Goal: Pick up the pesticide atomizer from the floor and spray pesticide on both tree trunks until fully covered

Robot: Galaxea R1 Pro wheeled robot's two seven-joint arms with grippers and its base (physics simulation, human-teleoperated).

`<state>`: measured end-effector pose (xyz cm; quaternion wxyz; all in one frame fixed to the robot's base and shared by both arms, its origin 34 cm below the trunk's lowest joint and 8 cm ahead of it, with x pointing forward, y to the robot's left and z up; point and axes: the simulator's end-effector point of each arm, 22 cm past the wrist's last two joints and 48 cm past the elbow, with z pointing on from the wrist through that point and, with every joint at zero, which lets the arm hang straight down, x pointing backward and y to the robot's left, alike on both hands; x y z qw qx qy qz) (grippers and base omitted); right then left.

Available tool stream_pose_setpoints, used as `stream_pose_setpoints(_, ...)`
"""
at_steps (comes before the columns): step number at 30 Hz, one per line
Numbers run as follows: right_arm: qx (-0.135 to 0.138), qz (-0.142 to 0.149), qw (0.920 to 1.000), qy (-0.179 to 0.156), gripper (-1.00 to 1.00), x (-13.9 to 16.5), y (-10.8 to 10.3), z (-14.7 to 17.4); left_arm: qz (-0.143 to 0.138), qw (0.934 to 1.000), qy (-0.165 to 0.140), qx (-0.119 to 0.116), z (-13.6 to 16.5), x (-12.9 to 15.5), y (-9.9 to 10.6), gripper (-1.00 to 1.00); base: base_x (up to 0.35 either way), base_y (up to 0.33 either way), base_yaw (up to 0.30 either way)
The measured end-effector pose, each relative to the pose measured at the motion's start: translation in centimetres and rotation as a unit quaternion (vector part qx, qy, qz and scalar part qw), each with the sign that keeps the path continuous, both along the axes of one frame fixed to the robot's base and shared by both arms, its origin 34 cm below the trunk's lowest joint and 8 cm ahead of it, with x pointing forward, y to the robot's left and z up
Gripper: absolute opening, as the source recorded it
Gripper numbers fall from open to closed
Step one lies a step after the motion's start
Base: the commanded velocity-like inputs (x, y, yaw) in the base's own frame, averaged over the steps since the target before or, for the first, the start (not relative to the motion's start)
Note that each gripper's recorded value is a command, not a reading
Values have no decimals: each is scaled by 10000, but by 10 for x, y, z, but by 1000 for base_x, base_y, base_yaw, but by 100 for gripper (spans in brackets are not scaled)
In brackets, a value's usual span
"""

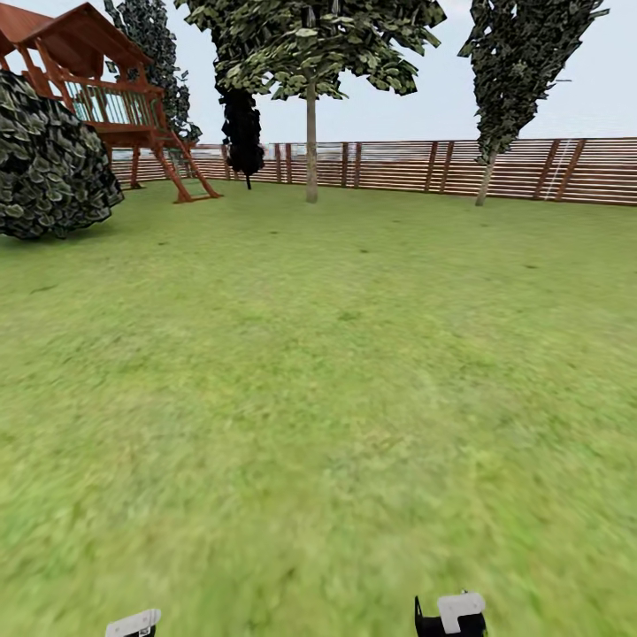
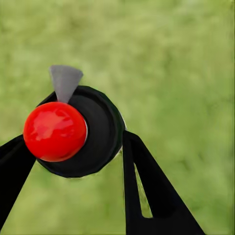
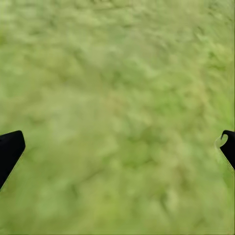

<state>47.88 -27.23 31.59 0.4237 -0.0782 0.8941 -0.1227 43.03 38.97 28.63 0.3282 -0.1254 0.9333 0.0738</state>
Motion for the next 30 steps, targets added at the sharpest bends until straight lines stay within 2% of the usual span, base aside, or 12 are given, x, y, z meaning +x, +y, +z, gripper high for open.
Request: stream_pose_setpoints(30,0,1,10000,0,100,0,0,0,0,10000,-4,1,0,0,0,-100,340,0,0)
